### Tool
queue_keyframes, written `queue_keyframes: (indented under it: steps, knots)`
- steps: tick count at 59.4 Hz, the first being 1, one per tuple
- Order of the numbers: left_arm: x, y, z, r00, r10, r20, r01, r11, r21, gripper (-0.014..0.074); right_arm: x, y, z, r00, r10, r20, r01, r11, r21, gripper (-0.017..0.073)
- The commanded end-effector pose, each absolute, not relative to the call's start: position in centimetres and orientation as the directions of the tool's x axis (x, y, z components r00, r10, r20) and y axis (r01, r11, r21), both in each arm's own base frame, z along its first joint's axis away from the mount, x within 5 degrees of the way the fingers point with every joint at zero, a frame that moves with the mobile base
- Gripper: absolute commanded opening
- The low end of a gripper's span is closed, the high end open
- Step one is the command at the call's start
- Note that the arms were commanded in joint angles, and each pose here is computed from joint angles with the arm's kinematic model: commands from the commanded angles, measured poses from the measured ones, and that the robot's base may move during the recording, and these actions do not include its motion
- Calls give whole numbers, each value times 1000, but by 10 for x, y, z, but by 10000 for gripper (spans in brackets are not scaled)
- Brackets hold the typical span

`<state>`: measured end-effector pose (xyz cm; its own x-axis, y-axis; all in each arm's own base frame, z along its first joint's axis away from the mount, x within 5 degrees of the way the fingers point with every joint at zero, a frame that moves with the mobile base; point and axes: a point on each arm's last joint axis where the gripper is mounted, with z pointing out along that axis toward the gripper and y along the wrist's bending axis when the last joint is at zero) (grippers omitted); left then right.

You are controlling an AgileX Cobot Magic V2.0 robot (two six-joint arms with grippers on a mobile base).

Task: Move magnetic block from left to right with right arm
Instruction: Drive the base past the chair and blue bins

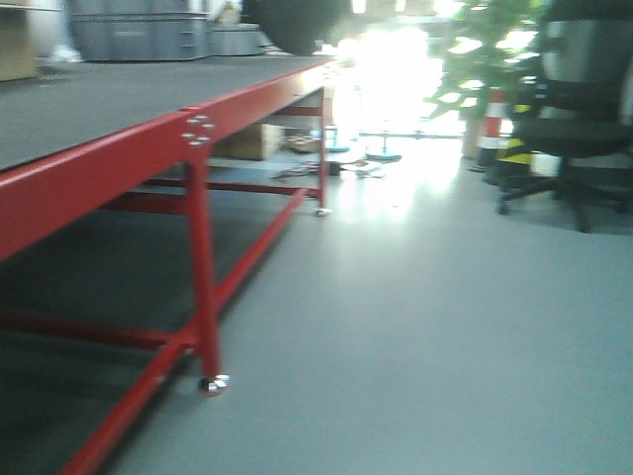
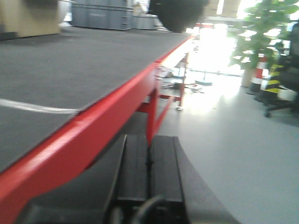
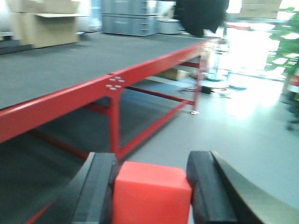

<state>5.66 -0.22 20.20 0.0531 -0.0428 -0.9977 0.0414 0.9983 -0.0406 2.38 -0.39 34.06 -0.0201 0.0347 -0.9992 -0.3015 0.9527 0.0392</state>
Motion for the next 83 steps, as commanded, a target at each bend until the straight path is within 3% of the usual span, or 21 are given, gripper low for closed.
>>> queue_keyframes:
  steps: [1,83]
  knots:
    - [55,-2,208,146,-53,-988,49,998,-47,-116,22,-3,357,87,40,-995,-309,951,11,159]
    - [55,-2,208,146,-53,-988,49,998,-47,-116,22,-3,357,87,40,-995,-309,951,11,159]
